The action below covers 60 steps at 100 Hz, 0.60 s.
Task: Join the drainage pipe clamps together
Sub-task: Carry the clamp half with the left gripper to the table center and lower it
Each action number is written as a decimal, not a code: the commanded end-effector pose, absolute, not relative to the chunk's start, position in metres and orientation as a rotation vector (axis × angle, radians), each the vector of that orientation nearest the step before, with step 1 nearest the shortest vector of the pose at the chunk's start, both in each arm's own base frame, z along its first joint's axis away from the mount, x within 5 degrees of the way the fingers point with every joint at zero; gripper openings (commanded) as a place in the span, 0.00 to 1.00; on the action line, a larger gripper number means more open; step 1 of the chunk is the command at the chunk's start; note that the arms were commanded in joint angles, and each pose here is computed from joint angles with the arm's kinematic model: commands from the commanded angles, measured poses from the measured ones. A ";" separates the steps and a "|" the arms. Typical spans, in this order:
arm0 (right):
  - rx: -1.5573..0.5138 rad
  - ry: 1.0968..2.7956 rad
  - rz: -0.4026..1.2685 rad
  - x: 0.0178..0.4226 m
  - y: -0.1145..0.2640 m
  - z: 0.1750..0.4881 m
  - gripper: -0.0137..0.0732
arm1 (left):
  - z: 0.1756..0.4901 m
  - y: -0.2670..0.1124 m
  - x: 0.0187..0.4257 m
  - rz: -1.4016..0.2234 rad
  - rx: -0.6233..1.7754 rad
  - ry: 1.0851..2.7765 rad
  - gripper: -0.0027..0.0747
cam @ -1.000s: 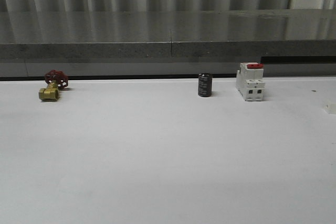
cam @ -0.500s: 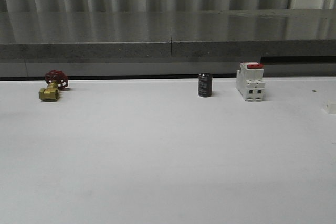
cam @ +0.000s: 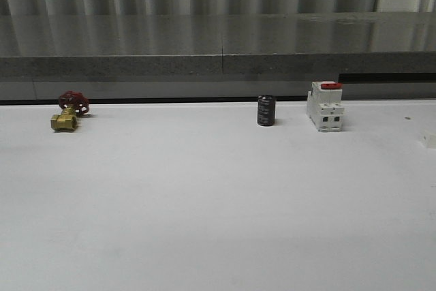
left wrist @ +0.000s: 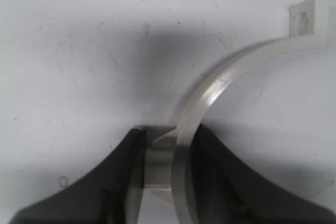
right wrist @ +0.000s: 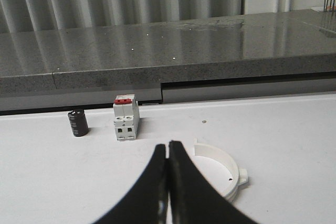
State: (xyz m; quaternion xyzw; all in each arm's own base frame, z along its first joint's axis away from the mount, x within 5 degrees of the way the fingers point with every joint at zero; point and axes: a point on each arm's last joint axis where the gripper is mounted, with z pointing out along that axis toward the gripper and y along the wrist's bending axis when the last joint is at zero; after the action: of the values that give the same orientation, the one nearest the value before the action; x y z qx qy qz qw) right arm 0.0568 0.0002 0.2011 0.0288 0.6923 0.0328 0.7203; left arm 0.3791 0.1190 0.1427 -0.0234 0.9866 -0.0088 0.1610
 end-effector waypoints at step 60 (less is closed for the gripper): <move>0.059 1.407 0.063 0.053 0.000 0.217 0.08 | 0.259 0.005 0.370 -0.200 -0.033 2.625 0.28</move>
State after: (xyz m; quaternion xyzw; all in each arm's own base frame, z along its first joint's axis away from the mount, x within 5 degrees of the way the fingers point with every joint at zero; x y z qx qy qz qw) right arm 0.0568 0.0002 0.2011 0.0295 0.6922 0.0334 0.7203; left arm 0.3720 0.0292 0.2250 -0.0025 0.9773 -0.0542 0.2050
